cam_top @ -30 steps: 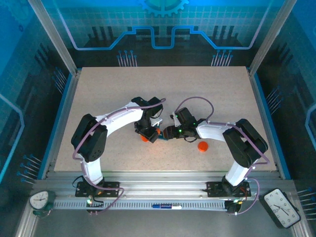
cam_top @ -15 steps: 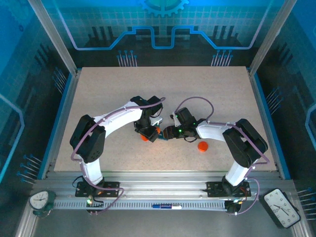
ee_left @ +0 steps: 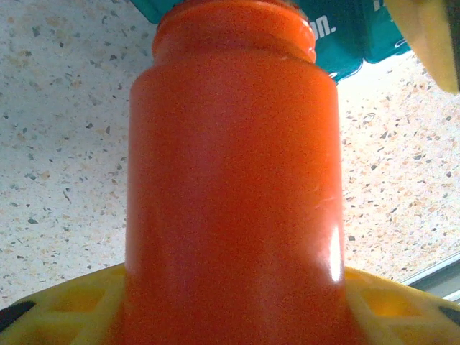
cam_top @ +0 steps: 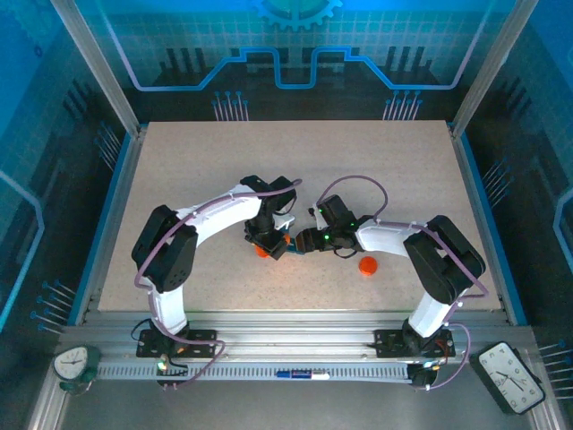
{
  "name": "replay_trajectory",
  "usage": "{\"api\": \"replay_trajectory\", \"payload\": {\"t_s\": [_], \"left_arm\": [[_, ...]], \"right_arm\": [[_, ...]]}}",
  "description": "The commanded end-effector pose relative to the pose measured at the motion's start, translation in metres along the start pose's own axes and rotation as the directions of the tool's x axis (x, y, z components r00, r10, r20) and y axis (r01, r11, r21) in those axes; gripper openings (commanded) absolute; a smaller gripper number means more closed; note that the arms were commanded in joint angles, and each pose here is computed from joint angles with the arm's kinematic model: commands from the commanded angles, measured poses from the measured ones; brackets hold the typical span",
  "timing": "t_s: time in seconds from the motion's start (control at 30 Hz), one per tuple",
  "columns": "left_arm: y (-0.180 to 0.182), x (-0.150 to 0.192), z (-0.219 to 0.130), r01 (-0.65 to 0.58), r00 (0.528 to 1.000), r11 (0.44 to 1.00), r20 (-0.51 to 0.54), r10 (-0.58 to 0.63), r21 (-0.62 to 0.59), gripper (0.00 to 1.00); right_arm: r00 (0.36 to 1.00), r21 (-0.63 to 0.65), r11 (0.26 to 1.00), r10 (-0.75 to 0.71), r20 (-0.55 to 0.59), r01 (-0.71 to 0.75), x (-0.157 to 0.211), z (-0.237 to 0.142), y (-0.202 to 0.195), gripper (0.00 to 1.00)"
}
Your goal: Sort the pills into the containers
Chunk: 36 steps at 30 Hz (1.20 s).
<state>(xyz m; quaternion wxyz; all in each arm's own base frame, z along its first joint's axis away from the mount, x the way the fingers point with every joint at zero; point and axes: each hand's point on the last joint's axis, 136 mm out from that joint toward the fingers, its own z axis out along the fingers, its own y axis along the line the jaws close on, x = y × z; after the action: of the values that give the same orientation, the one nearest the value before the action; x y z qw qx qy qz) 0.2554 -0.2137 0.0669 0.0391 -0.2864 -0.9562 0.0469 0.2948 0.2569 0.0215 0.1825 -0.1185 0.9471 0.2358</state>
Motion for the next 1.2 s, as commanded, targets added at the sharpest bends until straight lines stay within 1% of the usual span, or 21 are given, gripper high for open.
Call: {"api": "replay_trajectory", "payload": {"t_s": [0.0, 0.17, 0.37, 0.8, 1.17], "left_arm": [[0.005, 0.002, -0.005, -0.011, 1.000, 1.000, -0.026, 0.011, -0.019, 0.00], [0.005, 0.000, -0.014, -0.017, 1.000, 1.000, -0.020, 0.016, -0.026, 0.00], [0.006, 0.002, -0.017, -0.022, 0.999, 0.999, -0.030, 0.021, -0.030, 0.00], [0.006, 0.001, -0.007, -0.029, 0.998, 0.999, -0.062, 0.027, -0.026, 0.00], [0.003, 0.004, 0.004, -0.001, 0.999, 1.000, -0.046, 0.001, -0.001, 0.00]], "right_arm": [[0.981, 0.086, 0.996, 0.054, -0.188, -0.039, 0.062, 0.024, -0.030, 0.66], [0.981, 0.086, 0.996, 0.053, -0.188, -0.037, 0.062, 0.024, -0.030, 0.66], [0.981, 0.085, 0.996, 0.054, -0.188, -0.039, 0.063, 0.025, -0.030, 0.66], [0.980, 0.084, 0.996, 0.057, -0.193, -0.041, 0.064, 0.026, -0.030, 0.65], [0.979, 0.088, 0.995, 0.057, -0.194, -0.041, 0.064, 0.026, -0.031, 0.65]]}}
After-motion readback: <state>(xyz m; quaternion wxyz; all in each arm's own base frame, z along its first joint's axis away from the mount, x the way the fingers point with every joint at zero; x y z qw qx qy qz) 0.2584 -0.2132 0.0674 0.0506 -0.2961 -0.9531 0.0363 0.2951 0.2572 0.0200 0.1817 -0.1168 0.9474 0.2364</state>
